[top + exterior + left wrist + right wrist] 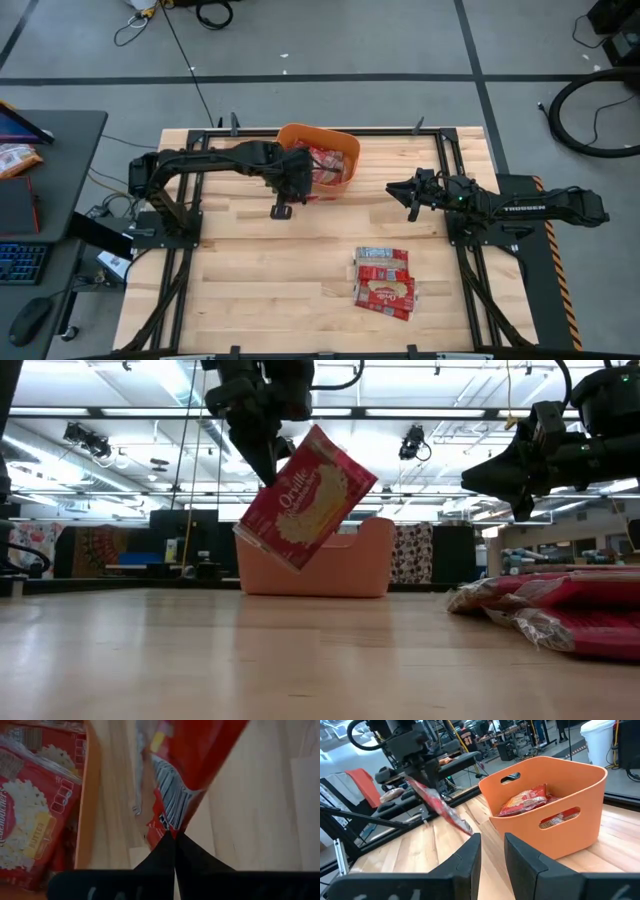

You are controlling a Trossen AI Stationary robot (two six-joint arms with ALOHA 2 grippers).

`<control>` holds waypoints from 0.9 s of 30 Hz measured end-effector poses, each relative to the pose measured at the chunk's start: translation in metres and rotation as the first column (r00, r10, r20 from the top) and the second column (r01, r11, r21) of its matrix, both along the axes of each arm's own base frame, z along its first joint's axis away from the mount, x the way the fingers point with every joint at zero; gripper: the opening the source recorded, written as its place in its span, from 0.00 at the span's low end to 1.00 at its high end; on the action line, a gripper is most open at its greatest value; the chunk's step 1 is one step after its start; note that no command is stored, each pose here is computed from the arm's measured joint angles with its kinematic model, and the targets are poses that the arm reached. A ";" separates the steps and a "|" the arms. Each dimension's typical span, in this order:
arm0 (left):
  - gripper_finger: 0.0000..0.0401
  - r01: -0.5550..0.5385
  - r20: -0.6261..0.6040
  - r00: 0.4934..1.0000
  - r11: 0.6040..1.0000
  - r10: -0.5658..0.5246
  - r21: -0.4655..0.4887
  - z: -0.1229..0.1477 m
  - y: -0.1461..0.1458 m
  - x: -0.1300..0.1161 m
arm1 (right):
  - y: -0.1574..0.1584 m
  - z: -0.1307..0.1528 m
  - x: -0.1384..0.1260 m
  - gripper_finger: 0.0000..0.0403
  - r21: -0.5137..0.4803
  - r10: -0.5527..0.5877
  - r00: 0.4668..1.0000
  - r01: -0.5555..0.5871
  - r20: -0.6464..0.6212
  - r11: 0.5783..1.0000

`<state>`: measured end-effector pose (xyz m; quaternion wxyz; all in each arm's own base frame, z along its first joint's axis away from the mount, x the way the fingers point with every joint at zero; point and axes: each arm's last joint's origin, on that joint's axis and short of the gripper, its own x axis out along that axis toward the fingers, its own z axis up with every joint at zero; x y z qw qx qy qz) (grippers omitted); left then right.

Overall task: Sort popcorn bags into baskets
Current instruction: Put the red popcorn bag into the orange bin

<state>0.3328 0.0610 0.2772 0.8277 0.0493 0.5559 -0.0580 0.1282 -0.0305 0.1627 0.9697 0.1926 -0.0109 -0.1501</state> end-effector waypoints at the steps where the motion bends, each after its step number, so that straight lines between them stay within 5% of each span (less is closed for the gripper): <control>1: 0.00 0.000 0.003 1.000 1.000 0.000 -0.006 0.000 0.001 0.000 | 0.000 0.000 0.000 0.22 0.000 0.000 1.000 0.000 0.000 1.000; 6: 0.00 0.006 0.068 0.998 0.990 0.004 -0.141 0.002 0.017 -0.001 | 0.000 0.000 0.000 0.22 0.000 0.000 1.000 0.000 0.000 1.000; 15: 0.00 -0.092 0.122 0.985 0.966 0.125 -0.243 0.005 0.070 -0.017 | 0.000 0.000 0.000 0.22 0.000 0.000 1.000 0.000 0.000 1.000; 27: 0.00 -0.112 0.383 0.889 0.931 0.250 -0.347 0.019 0.127 -0.025 | 0.000 0.000 0.000 0.22 0.000 0.000 1.000 0.000 0.000 1.000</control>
